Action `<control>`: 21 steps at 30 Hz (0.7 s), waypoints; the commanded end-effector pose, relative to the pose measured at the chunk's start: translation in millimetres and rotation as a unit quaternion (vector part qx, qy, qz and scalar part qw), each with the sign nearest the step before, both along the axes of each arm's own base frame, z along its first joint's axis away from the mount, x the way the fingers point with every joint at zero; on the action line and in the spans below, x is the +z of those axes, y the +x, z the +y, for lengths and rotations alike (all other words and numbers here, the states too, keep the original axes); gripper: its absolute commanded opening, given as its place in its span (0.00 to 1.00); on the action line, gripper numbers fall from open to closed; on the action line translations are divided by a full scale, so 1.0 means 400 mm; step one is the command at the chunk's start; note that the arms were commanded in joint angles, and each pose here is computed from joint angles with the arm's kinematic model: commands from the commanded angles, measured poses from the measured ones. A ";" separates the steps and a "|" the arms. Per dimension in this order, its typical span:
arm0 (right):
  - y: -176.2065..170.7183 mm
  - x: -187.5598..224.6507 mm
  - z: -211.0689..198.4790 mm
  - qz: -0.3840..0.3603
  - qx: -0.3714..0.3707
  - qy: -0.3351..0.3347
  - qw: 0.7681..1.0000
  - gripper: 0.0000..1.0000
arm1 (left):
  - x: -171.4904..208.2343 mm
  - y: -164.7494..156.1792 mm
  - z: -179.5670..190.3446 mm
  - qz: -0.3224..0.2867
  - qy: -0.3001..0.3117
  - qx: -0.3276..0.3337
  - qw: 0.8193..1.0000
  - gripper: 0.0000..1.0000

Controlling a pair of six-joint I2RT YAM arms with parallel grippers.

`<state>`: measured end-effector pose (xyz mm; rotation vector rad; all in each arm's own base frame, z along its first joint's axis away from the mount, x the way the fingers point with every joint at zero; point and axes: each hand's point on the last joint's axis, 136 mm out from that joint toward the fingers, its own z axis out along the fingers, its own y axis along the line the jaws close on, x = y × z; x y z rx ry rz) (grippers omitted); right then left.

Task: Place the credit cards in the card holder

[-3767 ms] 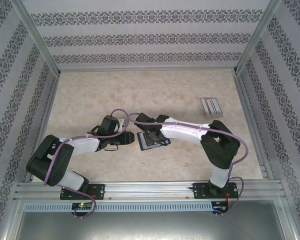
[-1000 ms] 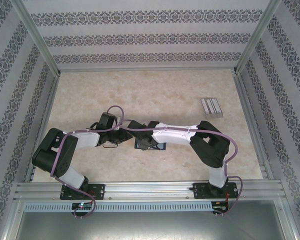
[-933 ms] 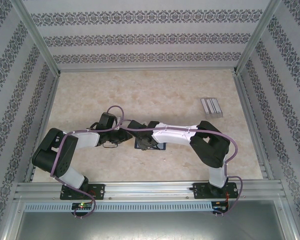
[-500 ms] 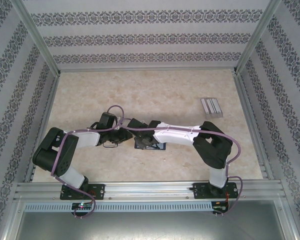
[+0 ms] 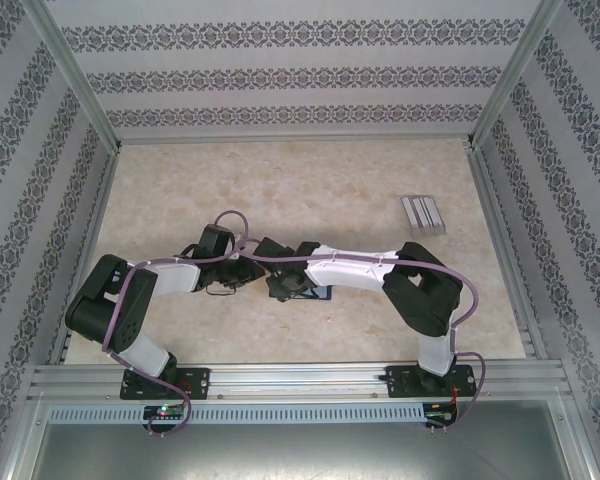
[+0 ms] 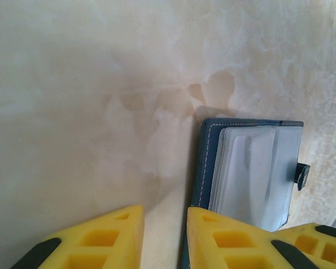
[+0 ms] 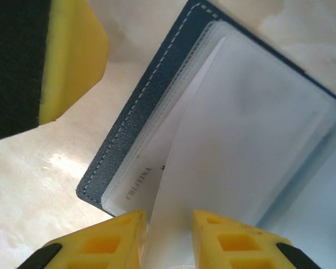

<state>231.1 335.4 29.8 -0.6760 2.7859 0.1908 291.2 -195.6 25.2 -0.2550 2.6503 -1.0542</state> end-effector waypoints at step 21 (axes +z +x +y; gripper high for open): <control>0.107 0.207 -0.252 -0.070 -0.104 0.193 0.973 0.47 | 0.039 0.047 -0.075 -0.082 0.058 -0.118 0.988 0.46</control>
